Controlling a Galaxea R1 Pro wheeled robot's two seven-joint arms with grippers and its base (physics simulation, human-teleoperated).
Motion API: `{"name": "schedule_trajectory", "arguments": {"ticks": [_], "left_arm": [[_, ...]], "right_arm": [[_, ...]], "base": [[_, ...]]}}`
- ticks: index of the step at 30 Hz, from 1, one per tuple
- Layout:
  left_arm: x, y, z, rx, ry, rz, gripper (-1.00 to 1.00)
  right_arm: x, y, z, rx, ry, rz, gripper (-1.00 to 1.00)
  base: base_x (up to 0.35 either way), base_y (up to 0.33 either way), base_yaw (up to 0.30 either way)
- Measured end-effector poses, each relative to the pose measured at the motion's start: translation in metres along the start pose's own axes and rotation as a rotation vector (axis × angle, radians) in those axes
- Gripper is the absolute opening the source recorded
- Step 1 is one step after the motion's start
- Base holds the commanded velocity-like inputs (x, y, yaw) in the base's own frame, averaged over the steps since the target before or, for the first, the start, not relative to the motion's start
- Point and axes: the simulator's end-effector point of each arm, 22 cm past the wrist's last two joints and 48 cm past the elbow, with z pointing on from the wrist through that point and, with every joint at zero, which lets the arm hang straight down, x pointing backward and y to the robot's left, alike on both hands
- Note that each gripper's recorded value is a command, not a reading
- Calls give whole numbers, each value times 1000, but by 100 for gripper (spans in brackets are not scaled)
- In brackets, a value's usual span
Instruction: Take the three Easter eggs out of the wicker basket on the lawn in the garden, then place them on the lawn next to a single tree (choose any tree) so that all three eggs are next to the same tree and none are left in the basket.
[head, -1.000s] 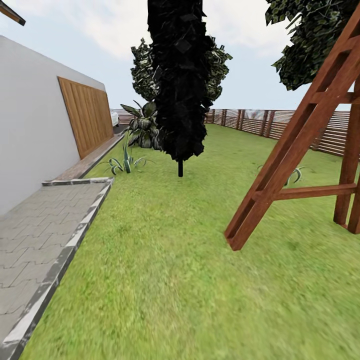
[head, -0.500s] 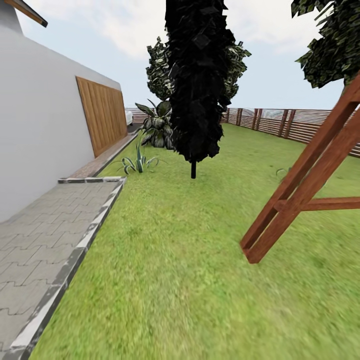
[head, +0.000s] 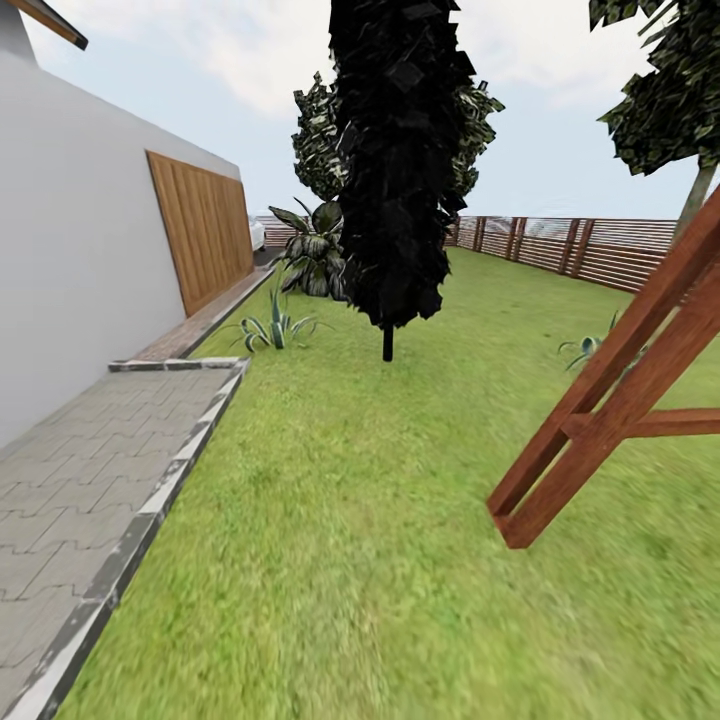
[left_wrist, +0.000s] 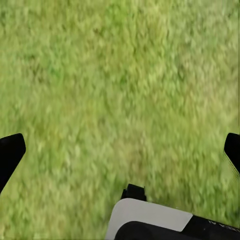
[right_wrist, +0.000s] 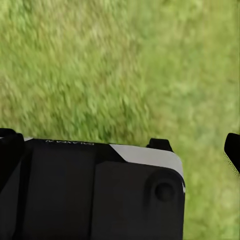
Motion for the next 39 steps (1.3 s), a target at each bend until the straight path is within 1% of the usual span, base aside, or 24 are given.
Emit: {"name": "schedule_trajectory", "arguments": {"ticks": [25,39], "left_arm": [[0,0,0,1,-1,1,100],[-5,0,-1,1,-10,-1,100]], "right_arm": [[0,0,0,0,-1,0,100],[-3,0,-1,0,-9,0,100]], "base": [[332,0,0],[324,67,0]]}}
